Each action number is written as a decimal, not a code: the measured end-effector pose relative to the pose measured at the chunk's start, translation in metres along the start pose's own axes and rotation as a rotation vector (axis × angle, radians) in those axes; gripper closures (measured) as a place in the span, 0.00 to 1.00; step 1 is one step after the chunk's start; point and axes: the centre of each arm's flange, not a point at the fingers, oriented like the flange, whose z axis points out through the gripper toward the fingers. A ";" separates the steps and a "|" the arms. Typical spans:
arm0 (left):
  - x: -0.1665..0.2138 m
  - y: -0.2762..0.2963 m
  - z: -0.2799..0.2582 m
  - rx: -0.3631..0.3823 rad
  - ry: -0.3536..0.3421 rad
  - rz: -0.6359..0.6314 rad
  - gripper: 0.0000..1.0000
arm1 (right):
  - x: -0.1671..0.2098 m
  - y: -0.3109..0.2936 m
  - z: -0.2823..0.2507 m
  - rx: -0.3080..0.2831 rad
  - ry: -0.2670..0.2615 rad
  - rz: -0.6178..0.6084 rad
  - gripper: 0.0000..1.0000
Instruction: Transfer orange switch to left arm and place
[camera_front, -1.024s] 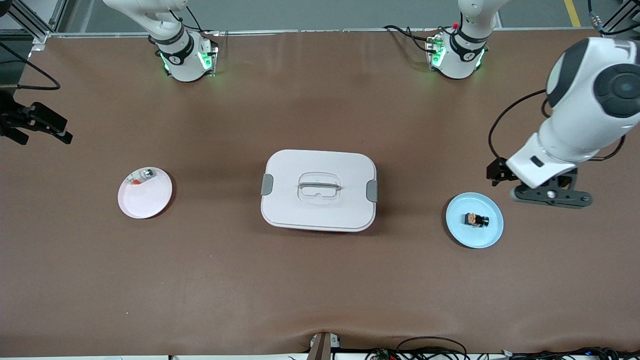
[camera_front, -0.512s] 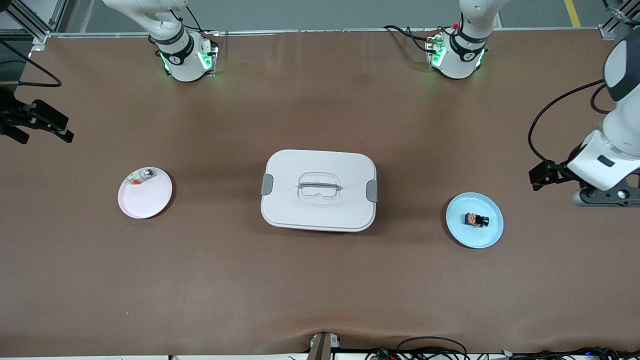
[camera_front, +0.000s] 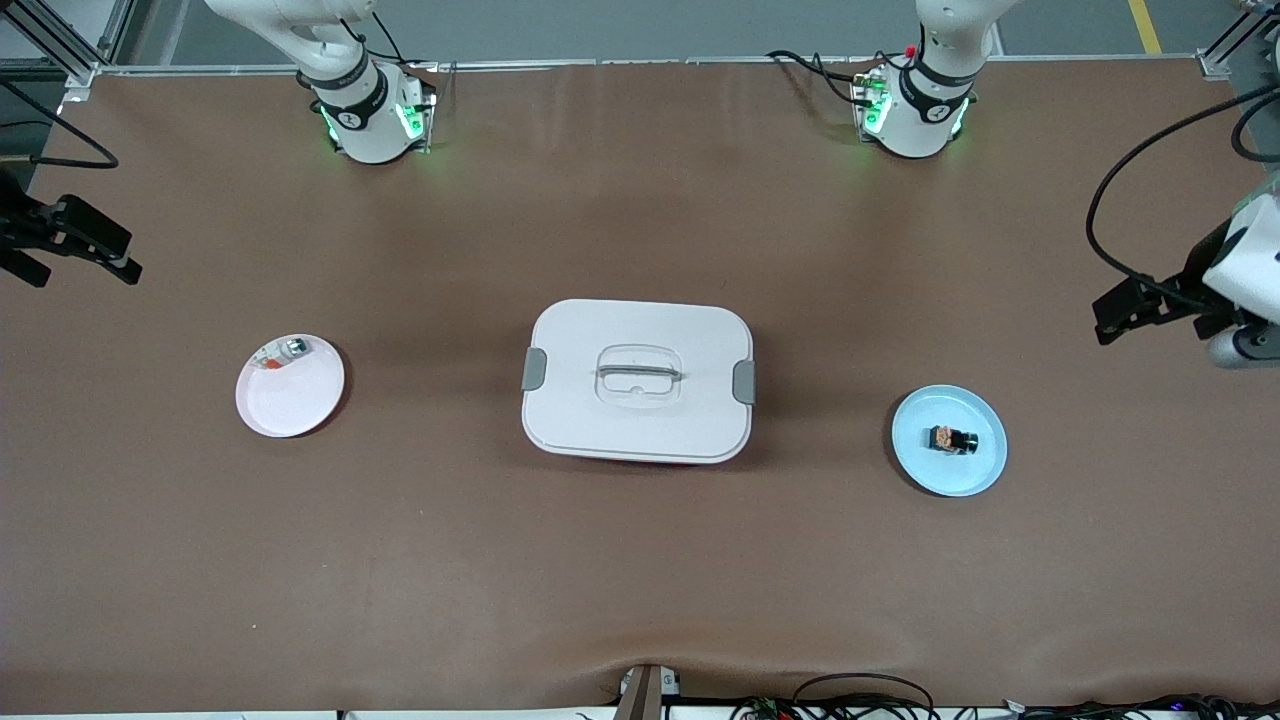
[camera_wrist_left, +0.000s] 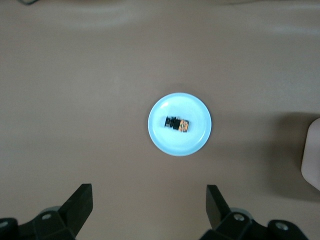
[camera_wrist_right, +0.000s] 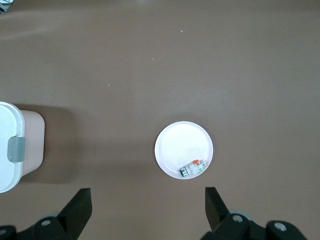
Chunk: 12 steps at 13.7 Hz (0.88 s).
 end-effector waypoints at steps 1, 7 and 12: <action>-0.006 0.001 -0.008 -0.013 -0.008 -0.015 0.00 | 0.000 0.000 0.000 -0.001 0.000 0.000 0.00; -0.037 -0.025 -0.034 -0.075 -0.027 -0.035 0.00 | 0.000 0.001 0.000 -0.002 0.000 0.001 0.00; -0.063 -0.040 -0.040 -0.077 -0.035 -0.015 0.00 | 0.000 0.002 0.000 -0.003 0.001 0.002 0.00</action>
